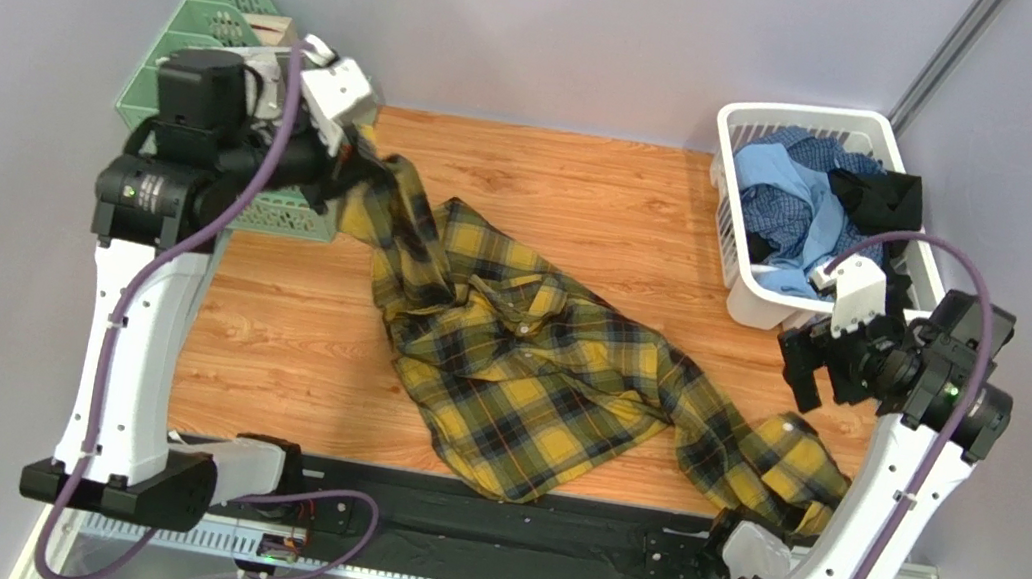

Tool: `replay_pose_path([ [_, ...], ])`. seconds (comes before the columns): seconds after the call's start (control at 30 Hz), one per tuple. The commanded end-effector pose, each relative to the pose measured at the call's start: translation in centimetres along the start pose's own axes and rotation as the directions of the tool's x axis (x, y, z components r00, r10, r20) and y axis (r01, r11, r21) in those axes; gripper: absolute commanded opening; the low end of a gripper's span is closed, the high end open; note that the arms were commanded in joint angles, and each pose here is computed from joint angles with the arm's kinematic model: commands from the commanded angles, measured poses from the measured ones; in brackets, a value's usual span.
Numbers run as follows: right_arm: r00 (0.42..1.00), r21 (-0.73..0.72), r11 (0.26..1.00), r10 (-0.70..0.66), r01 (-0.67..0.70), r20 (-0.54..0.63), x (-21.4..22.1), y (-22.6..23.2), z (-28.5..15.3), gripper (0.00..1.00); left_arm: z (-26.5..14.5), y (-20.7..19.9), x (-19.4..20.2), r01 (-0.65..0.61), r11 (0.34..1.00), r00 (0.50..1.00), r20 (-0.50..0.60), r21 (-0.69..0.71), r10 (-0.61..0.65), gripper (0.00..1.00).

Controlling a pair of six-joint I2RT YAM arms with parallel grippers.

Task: Fold and stack the long sleeve shirts
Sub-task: Flatten the shirt out

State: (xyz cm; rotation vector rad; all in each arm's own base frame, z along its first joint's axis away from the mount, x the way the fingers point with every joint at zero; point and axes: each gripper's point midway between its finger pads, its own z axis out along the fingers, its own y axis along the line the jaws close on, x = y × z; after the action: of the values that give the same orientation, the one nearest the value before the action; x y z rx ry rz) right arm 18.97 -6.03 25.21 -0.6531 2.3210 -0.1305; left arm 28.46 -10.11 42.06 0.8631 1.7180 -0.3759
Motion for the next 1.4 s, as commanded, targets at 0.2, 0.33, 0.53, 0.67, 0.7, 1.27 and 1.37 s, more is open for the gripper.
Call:
replay_pose_path([
  [0.2,0.811,-0.382,0.909,0.095,0.165,0.577,-17.9,10.9,-2.4,1.0,0.9,-6.4,-5.2,-0.054,0.971,0.991,0.135,0.234,0.023,0.0],
  [0.33,0.846,-0.397,0.873,-0.032,0.283,0.532,-20.6,16.0,1.3,0.99,1.7,-5.3,-6.4,-0.022,0.978,0.99,0.141,0.205,-0.008,0.0],
  [0.53,0.924,-0.358,0.87,-0.238,0.339,0.299,-19.3,18.1,12.5,0.98,1.6,-3.7,-5.5,-0.051,0.992,0.992,0.118,0.116,0.038,0.0],
  [0.67,0.938,-0.327,0.879,-0.328,0.348,0.115,-16.5,16.7,17.7,0.96,1.0,-1.6,-4.1,0.039,0.996,0.994,0.099,0.075,-0.046,0.0],
  [0.7,0.939,-0.346,0.874,-0.334,0.34,0.078,-15.6,16.8,18.7,0.96,0.7,0.0,-3.6,0.076,0.996,0.992,0.095,0.041,-0.08,0.0],
  [1.27,0.968,-0.578,0.778,-0.22,0.247,0.117,-19.2,22.9,23.7,0.96,1.5,-11.6,5.1,-0.062,0.885,0.992,-0.07,0.462,0.106,0.0],
  [1.37,0.974,-0.61,0.76,-0.174,0.224,0.142,-21.5,23.5,23.1,0.96,0.9,-11.9,5.5,-0.072,0.882,0.992,-0.056,0.465,0.111,0.0],
])
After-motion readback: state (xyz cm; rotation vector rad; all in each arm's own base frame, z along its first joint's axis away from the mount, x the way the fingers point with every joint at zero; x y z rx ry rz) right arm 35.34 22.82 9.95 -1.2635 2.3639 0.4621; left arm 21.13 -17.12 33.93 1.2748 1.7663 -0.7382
